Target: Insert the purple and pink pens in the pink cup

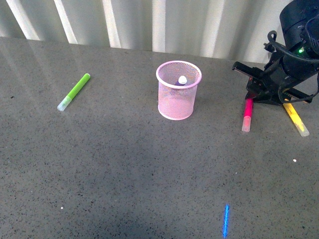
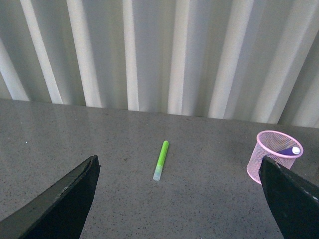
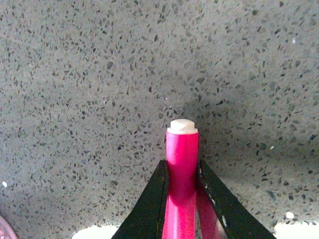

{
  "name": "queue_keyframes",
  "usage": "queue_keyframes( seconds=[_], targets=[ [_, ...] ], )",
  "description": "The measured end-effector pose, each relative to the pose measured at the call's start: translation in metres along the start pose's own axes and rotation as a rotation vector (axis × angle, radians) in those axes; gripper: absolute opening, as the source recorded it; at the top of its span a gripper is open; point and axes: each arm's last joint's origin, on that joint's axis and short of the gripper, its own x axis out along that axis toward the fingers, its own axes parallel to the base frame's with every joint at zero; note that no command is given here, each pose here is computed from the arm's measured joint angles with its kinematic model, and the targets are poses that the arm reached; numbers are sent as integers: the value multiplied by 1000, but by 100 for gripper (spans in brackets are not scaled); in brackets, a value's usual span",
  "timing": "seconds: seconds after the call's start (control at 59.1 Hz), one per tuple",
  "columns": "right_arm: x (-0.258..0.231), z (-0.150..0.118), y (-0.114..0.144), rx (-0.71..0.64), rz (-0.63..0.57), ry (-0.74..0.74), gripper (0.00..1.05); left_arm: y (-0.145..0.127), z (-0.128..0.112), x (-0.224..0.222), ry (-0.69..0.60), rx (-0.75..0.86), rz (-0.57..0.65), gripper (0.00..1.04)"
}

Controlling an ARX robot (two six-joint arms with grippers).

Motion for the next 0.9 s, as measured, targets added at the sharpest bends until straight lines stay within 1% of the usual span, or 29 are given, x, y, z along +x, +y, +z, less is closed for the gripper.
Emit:
queue_keyframes(
  seconds=[0.152,0.203,0.254,0.338,0.44,0.474,0.525,0.592,0.694,0.745,0.812,0.897],
  targets=[
    [-1,5,-4,10,2,-21,11,0,0,0,0,0,0,98],
    [-1,7,-4,15,9,-45,11,0,0,0,0,0,0,98],
    [-5,12,-2,29,38,-100,11,0,0,0,0,0,0,98],
    [-26,16,5,37,130,-197,11,0,0,0,0,0,0,98],
    [-64,24,22,9,269,-309,11,0,0,0,0,0,0,98],
    [-79,26,29,-9,325,-354,11,0,0,0,0,0,0,98],
    [-117,29,46,-65,449,-455,11,0,0,0,0,0,0,98],
    [-147,26,60,-147,545,-554,11,0,0,0,0,0,0,98],
    [-176,15,75,-282,667,-679,11,0,0,0,0,0,0,98],
    [-180,9,80,-334,723,-697,11,0,0,0,0,0,0,98],
    [-176,4,81,-368,728,-693,11,0,0,0,0,0,0,98],
    [-158,-4,76,-389,704,-670,11,0,0,0,0,0,1,98]
  ],
)
